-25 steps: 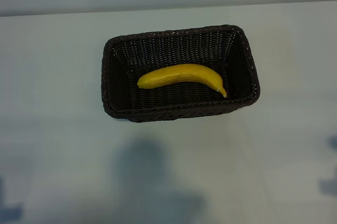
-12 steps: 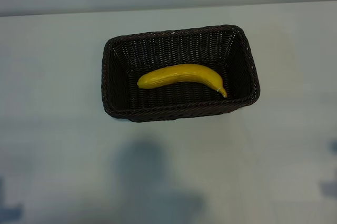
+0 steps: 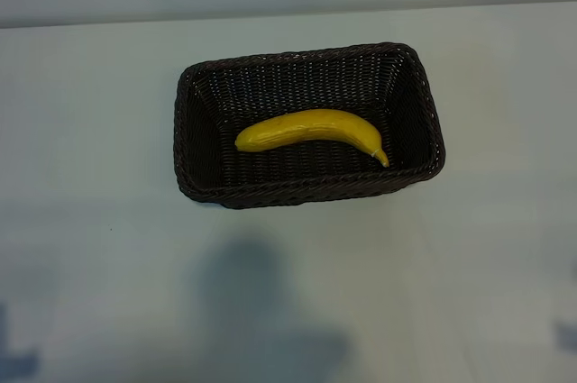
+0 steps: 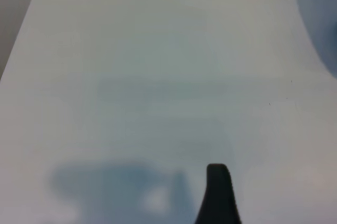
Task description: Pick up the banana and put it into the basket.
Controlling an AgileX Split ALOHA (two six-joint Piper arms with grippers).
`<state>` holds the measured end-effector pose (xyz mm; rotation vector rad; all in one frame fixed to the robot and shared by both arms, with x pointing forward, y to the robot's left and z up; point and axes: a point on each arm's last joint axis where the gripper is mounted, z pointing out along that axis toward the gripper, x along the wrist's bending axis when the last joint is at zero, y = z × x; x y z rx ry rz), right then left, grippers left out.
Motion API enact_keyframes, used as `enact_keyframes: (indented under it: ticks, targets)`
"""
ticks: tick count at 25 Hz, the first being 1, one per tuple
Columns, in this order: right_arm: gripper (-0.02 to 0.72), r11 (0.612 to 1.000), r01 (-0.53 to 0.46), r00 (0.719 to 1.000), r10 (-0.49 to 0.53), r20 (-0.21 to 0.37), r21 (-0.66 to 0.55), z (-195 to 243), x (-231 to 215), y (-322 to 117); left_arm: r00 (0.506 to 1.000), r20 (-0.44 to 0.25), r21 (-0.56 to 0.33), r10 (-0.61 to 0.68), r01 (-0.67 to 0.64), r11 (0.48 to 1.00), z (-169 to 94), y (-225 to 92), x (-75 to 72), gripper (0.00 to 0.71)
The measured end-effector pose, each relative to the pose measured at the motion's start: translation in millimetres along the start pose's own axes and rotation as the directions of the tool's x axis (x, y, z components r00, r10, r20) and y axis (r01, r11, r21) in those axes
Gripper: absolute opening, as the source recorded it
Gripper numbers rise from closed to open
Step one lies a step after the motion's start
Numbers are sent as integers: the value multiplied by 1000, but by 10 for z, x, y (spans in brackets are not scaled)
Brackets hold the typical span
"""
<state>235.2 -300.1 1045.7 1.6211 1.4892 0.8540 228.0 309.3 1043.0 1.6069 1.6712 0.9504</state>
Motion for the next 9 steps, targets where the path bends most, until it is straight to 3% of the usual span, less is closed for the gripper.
enact_keyframes:
  ticks: [9]
  targets:
    - [563, 1000, -11, 1000, 11, -10, -4, -5, 9, -7, 1000, 0, 0, -1, 1, 1000, 0, 0, 0, 572]
